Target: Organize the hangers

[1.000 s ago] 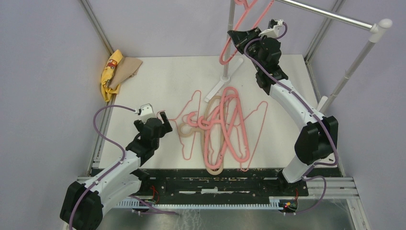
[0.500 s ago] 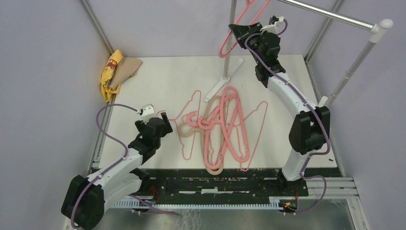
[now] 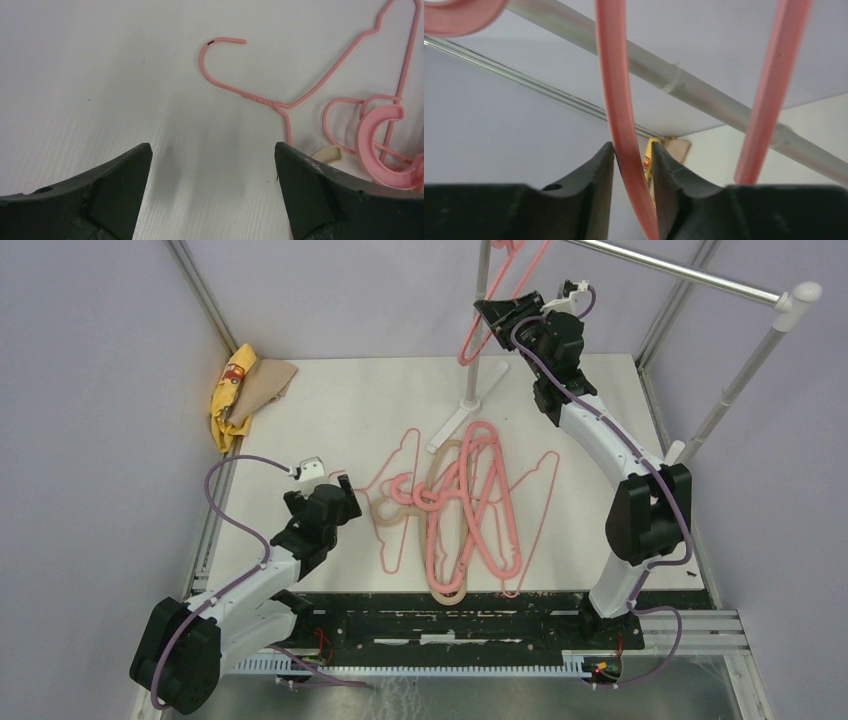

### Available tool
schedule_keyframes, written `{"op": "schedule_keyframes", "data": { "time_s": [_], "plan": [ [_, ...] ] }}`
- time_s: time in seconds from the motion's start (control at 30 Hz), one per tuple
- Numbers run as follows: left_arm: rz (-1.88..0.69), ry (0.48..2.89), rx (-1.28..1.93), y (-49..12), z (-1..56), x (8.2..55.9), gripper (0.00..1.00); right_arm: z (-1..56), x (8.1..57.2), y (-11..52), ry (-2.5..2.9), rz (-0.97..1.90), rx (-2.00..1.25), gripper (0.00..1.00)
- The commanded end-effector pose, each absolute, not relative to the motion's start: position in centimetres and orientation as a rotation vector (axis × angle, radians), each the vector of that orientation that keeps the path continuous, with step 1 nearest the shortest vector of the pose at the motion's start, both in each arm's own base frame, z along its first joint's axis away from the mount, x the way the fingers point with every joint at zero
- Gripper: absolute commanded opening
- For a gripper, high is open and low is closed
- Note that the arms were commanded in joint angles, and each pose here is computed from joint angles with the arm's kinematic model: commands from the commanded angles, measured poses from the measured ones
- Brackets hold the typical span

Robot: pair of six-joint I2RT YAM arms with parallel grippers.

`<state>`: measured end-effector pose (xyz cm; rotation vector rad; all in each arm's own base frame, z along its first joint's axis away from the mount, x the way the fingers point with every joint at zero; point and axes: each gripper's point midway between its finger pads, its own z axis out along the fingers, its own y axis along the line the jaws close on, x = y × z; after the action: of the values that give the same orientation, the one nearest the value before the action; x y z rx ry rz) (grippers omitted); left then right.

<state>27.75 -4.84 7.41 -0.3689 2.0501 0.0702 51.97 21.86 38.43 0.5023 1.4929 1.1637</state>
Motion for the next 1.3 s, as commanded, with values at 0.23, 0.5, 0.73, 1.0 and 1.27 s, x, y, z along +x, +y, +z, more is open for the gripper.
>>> {"op": "schedule_keyframes", "data": {
  "time_s": [0.23, 0.5, 0.73, 1.0, 1.27],
  "plan": [
    [0.053, 1.967, -0.370, -5.1, 10.1, 29.2, 0.99, 41.4, 45.0, 18.7, 1.455, 1.005, 0.333, 0.89],
    [0.048, 1.954, -0.366, -5.1, 10.5, 29.2, 0.99, 36.2, 37.3, 17.3, 1.682, 0.765, 0.184, 0.93],
    [0.044, 1.978, -0.365, -5.3, 9.8, 29.2, 0.99, 21.2, 29.5, 19.4, 2.043, 0.545, 0.043, 0.83],
    [0.012, 1.974, -0.373, -5.6, 9.6, 28.9, 0.99, 10.3, 22.1, 23.2, 2.333, 0.484, -0.243, 0.73],
    [-0.002, 1.977, -0.380, -5.7, 9.5, 28.8, 0.99, 4.5, 20.8, 23.4, 2.448, 0.360, -0.285, 0.73]
  ]
}}
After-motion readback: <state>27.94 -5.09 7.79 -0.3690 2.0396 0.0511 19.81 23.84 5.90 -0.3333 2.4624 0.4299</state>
